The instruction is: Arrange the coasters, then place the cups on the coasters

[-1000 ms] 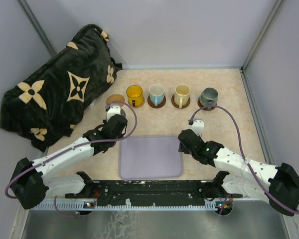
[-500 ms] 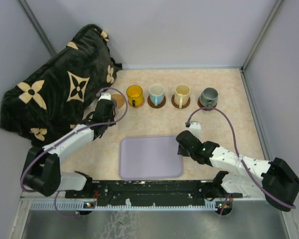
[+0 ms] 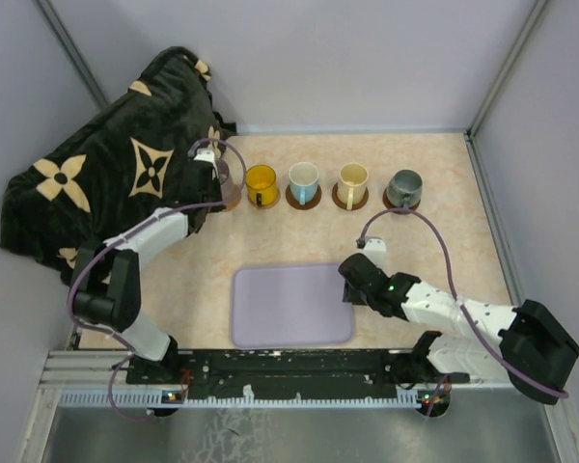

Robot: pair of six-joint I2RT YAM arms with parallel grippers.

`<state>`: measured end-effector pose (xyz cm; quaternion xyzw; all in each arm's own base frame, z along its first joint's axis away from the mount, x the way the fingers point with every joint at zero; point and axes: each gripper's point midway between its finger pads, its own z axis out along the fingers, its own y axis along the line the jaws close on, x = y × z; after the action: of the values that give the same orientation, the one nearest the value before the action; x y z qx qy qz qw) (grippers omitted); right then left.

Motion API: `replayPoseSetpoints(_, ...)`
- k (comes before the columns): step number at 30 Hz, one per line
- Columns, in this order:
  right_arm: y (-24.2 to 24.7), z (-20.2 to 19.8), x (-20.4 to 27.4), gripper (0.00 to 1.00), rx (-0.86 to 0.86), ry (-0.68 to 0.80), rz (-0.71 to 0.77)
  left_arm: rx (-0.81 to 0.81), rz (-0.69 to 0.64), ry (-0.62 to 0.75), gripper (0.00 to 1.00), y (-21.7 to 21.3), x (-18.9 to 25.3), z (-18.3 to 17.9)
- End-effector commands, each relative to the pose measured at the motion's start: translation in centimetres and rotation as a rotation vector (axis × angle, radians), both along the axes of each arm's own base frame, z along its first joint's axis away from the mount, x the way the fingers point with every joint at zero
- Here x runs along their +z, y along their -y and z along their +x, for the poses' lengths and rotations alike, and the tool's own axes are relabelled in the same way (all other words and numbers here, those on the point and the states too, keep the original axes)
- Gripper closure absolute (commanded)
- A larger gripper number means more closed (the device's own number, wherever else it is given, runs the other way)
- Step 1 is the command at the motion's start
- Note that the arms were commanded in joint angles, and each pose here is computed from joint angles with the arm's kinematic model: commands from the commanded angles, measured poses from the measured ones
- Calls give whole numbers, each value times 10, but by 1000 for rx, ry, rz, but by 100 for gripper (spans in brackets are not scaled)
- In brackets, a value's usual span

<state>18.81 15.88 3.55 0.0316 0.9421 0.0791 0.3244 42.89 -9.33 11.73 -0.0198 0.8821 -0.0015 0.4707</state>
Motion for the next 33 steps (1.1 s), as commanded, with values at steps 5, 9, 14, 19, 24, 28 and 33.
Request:
replayPoseSetpoints(5, 0, 2, 0, 58, -22, 0, 14, -40, -52, 63, 82, 16, 18, 43)
replayPoseSetpoints(9, 0, 1, 0, 58, -27, 1, 21, -39, -56, 21, 83, 18, 8, 47)
replayPoseSetpoints(14, 1, 0, -1, 58, -24, -4, 18, -30, -55, -8, 83, 17, 3, 49)
replayPoseSetpoints(19, 0, 0, -3, 59, -23, -10, 14, -18, -43, -25, 83, 14, 0, 49)
replayPoseSetpoints(24, 0, 0, -2, 59, -26, -6, 19, 6, -16, -52, 83, 7, -7, 45)
replayPoseSetpoints(28, 0, 0, -2, 59, -26, -5, 20, 12, -15, -60, 83, 3, -10, 43)
replayPoseSetpoints(33, 1, 0, -3, 59, -27, -7, 19, 16, -17, -67, 83, 1, -14, 42)
